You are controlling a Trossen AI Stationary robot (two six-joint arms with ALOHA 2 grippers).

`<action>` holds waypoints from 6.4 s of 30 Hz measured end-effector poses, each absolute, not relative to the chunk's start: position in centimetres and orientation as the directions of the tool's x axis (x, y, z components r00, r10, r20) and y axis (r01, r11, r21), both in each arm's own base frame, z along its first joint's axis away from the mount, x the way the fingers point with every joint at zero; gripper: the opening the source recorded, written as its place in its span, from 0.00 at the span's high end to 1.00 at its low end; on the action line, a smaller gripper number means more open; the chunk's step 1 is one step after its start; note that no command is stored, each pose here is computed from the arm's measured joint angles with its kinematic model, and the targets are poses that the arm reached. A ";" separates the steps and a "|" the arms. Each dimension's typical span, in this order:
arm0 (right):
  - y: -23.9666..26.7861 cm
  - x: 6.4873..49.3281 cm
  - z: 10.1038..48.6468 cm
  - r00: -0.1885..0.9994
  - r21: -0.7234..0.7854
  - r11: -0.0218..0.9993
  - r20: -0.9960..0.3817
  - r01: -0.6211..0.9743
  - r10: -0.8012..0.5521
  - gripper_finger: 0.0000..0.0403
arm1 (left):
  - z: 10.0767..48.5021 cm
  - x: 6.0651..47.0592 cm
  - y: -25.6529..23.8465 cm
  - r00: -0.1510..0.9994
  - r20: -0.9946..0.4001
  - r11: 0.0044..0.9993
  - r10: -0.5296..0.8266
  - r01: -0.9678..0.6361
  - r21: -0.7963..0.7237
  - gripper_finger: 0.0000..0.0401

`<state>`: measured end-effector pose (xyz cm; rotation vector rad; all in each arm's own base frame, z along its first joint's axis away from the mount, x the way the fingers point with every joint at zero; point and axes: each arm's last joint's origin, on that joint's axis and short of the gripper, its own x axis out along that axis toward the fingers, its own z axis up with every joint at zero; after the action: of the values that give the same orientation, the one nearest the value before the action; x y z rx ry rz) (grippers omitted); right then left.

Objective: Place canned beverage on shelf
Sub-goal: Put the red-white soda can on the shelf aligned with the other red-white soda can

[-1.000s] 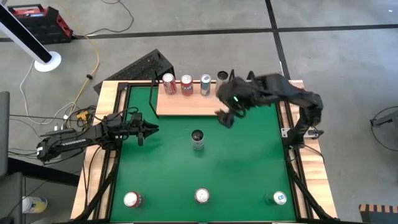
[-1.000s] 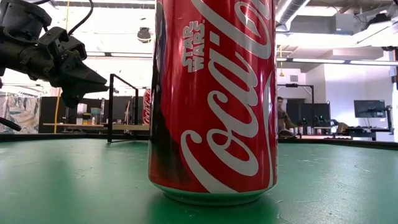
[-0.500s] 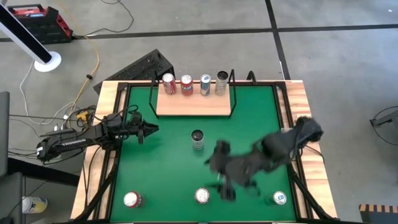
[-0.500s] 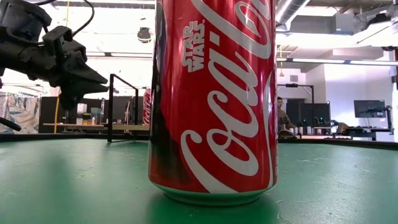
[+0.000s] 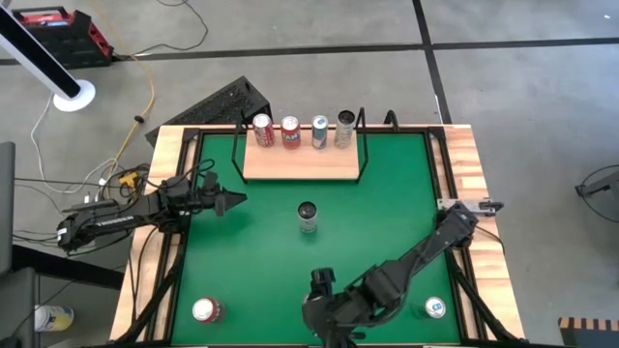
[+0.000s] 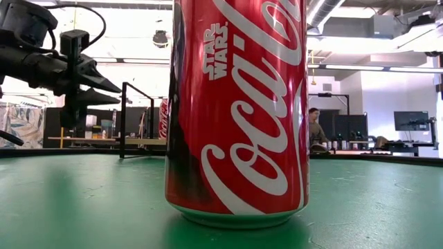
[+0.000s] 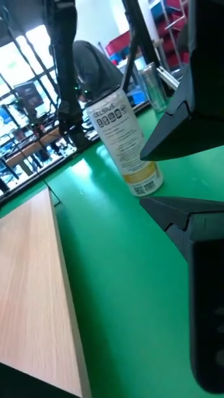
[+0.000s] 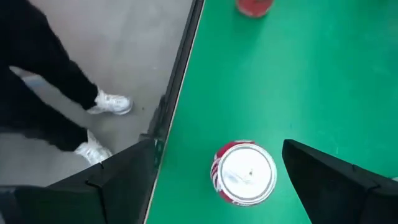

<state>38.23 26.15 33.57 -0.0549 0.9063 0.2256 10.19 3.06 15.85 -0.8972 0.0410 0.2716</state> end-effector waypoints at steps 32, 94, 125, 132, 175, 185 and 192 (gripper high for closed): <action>24.4 40.9 27.1 0.367 -0.022 0.967 -0.927 -0.254 0.075 0.07 | 15.8 10.2 3.1 0.965 -0.151 0.669 0.215 -0.258 -0.697 0.78; -8.7 38.1 39.4 0.385 -0.361 0.928 -0.846 0.096 -0.369 0.22 | 15.7 10.1 3.3 0.932 -0.169 0.710 0.320 -0.354 -0.609 0.78; -14.7 44.1 30.6 0.357 -0.215 0.955 -0.892 0.202 -0.277 0.22 | 15.7 10.1 3.3 0.934 -0.169 0.717 0.316 -0.351 -0.603 0.78; -15.2 44.0 30.6 0.371 -0.194 0.957 -0.891 0.214 -0.264 0.22 | 15.7 10.1 3.3 0.935 -0.169 0.707 0.313 -0.348 -0.616 0.78; -14.8 41.8 35.6 0.504 -0.154 0.957 -0.823 0.245 -0.262 0.11 | 15.7 10.1 3.3 0.934 -0.169 0.705 0.316 -0.350 -0.616 0.78; -12.1 36.7 37.7 0.525 -0.094 0.935 -0.806 0.343 -0.273 0.28 | 15.7 10.1 3.4 0.929 -0.169 0.725 0.329 -0.363 -0.585 0.78; -10.2 34.7 32.5 0.622 0.033 0.852 -0.698 0.523 -0.355 0.41 | 15.7 10.1 3.4 0.931 -0.169 0.727 0.323 -0.358 -0.586 0.78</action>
<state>34.67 -10.23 32.48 0.2433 0.7434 -0.5096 10.07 3.35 15.68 -0.6569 0.0566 0.3754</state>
